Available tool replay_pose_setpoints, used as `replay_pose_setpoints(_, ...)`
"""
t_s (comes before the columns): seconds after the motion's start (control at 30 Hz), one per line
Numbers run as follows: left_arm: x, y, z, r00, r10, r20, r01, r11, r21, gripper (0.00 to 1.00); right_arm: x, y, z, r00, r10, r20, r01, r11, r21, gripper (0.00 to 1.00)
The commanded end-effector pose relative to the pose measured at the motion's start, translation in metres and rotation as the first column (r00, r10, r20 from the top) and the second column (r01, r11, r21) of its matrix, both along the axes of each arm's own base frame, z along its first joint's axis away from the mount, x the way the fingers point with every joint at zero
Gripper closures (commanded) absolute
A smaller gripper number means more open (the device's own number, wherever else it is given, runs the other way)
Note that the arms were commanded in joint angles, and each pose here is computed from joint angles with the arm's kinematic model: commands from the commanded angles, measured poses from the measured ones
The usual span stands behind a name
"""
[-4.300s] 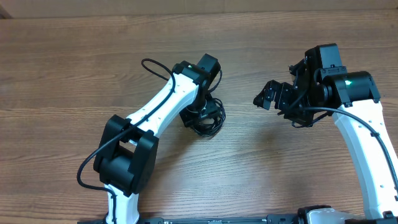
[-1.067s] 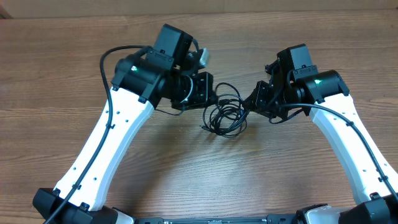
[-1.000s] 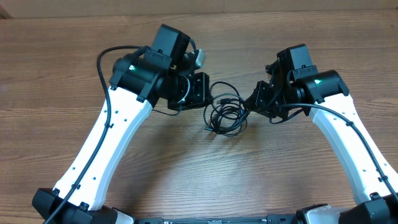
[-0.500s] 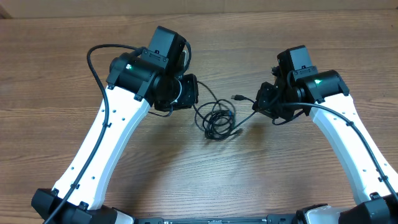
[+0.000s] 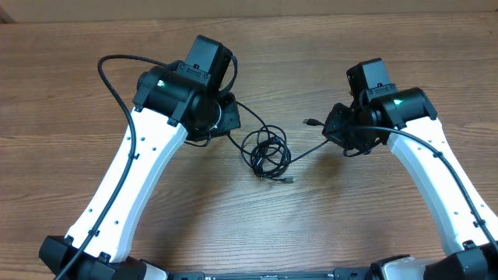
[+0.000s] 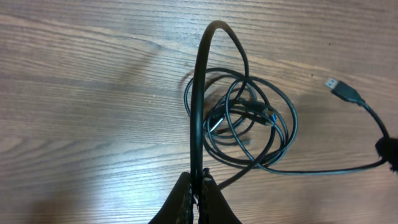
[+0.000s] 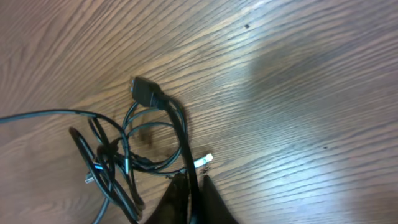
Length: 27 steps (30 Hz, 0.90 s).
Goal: Untangle cables
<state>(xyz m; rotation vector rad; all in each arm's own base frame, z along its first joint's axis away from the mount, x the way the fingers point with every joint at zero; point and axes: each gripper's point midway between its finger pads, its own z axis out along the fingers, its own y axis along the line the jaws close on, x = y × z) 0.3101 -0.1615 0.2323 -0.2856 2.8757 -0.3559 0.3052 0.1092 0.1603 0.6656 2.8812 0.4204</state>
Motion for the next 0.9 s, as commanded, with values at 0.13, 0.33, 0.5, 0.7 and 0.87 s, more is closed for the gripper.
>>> replay_pose_setpoints(0.13,0.005,-0.023,0.016,1.000,-0.007,0.019,0.010,0.988,-0.155,0.96,-0.003,0.019,0.005,0.992,0.125,0.025,-0.127,0.989,0.072,0.46)
replay_pose_setpoints(0.33,0.004,-0.040,0.023,0.994,-0.096,0.045,0.104,0.968,-0.227,0.96,-0.012,0.045,0.009,0.964,0.259,0.053,-0.264,0.958,0.114,0.19)
replay_pose_setpoints(0.5,-0.008,-0.065,0.036,0.956,-0.275,0.099,0.292,0.898,-0.328,0.96,-0.010,0.057,0.011,0.954,0.288,0.088,-0.297,0.948,0.116,0.12)
replay_pose_setpoints(0.7,-0.012,-0.093,0.082,0.881,-0.374,0.289,0.470,0.757,-0.454,0.96,-0.009,0.060,0.012,0.950,0.297,0.096,-0.307,0.945,0.116,0.09)
replay_pose_setpoints(0.87,-0.012,-0.092,0.126,0.829,-0.345,0.440,0.531,0.734,-0.425,0.96,-0.011,0.058,0.010,0.952,0.295,0.085,-0.303,0.947,0.108,0.08)
